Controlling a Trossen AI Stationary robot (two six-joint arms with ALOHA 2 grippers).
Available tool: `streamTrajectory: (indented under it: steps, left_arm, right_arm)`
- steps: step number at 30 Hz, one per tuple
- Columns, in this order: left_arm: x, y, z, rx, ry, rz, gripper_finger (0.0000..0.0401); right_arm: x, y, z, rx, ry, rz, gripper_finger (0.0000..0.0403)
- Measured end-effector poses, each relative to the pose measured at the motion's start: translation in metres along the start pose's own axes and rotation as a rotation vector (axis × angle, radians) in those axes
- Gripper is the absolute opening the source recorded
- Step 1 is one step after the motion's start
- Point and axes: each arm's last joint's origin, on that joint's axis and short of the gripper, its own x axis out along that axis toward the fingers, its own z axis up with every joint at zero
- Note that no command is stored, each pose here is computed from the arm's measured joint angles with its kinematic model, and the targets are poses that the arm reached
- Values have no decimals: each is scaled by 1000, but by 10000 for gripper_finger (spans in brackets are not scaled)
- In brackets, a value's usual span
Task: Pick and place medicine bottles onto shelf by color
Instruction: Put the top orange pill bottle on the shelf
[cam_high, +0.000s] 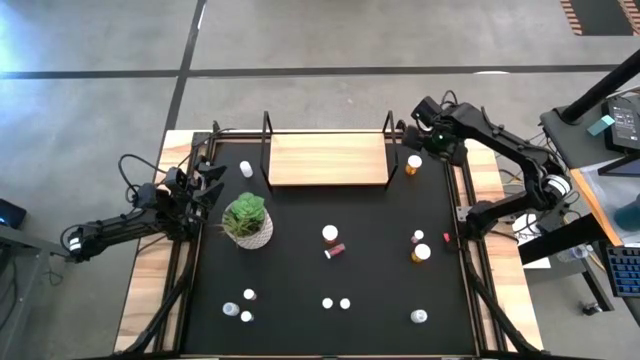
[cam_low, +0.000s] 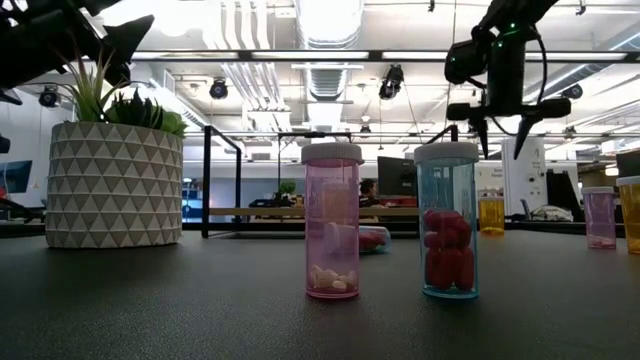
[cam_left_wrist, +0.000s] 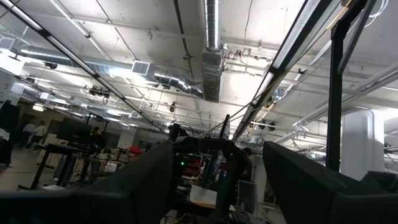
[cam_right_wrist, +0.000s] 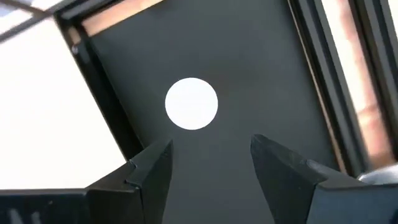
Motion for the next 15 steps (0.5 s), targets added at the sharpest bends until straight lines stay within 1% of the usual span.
streamTrajectory:
  steps: [4, 8, 12, 15]
  left_arm:
    - [0, 0, 0, 0, -1, 0, 233]
    - [0, 0, 0, 0, -1, 0, 233]
    - [0, 0, 0, 0, -1, 0, 233]
    - [0, 0, 0, 0, -1, 0, 233]
  right_arm:
    - [1, 0, 0, 120, -1, 3, 237]
    - [2, 2, 1, 198, -9, 25, 292]
    - [4, 2, 1, 193, -11, 25, 353]
    - [6, 1, 0, 140, -15, 21, 378]
